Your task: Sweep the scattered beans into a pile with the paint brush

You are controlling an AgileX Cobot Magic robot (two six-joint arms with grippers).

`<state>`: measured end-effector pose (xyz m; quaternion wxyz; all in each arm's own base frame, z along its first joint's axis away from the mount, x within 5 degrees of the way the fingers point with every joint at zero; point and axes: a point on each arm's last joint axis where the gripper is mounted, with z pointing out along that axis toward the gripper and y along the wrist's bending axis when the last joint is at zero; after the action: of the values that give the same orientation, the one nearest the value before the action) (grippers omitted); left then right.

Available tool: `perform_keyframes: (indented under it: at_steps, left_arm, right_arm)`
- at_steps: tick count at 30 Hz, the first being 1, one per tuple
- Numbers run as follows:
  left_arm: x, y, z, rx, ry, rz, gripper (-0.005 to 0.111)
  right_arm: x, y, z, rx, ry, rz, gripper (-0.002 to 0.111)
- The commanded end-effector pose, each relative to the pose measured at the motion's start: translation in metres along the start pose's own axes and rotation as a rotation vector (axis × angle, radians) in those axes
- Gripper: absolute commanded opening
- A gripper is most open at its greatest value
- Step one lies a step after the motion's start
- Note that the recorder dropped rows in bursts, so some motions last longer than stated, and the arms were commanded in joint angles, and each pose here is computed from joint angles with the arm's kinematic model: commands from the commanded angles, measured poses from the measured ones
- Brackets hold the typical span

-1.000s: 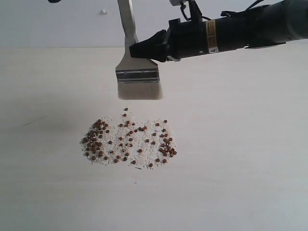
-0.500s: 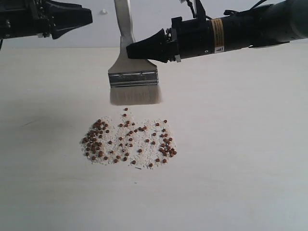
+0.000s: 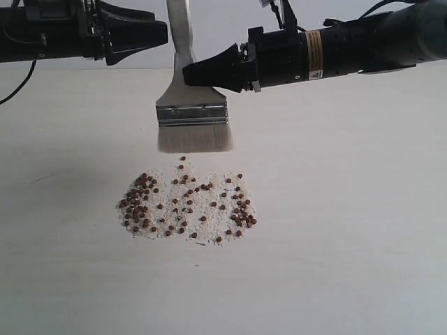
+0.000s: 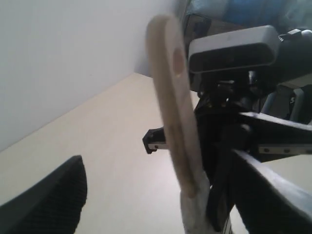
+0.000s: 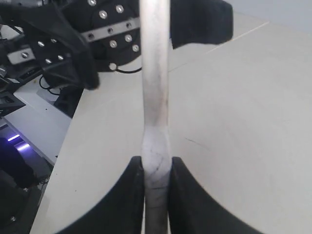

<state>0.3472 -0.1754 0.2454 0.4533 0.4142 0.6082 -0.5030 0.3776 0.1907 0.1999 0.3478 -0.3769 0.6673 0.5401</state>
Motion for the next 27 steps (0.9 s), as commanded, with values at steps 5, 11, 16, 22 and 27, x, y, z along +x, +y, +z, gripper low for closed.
perform_keyframes:
  at_steps: [5, 11, 16, 22, 27]
  left_arm:
    - [-0.02, -0.023, 0.008, 0.048, -0.034, 0.051, 0.075]
    - [-0.02, -0.028, 0.015, 0.072, -0.029, 0.062, 0.075]
    - [-0.022, -0.026, 0.013, 0.065, -0.034, 0.066, 0.075]
    - [-0.023, -0.021, 0.007, 0.045, -0.038, 0.063, 0.075]
    - [-0.023, -0.021, 0.007, 0.045, -0.038, 0.066, 0.075]
  right_arm:
    - [0.005, -0.005, 0.003, -0.012, -0.009, 0.007, 0.0]
    - [0.007, -0.005, 0.003, -0.015, 0.008, -0.002, 0.0]
    - [0.011, -0.004, 0.003, -0.022, 0.052, -0.011, 0.0]
    - [0.007, -0.001, 0.002, -0.022, 0.05, -0.02, 0.0]
    - [0.001, 0.003, 0.0, -0.021, 0.044, -0.036, 0.0]
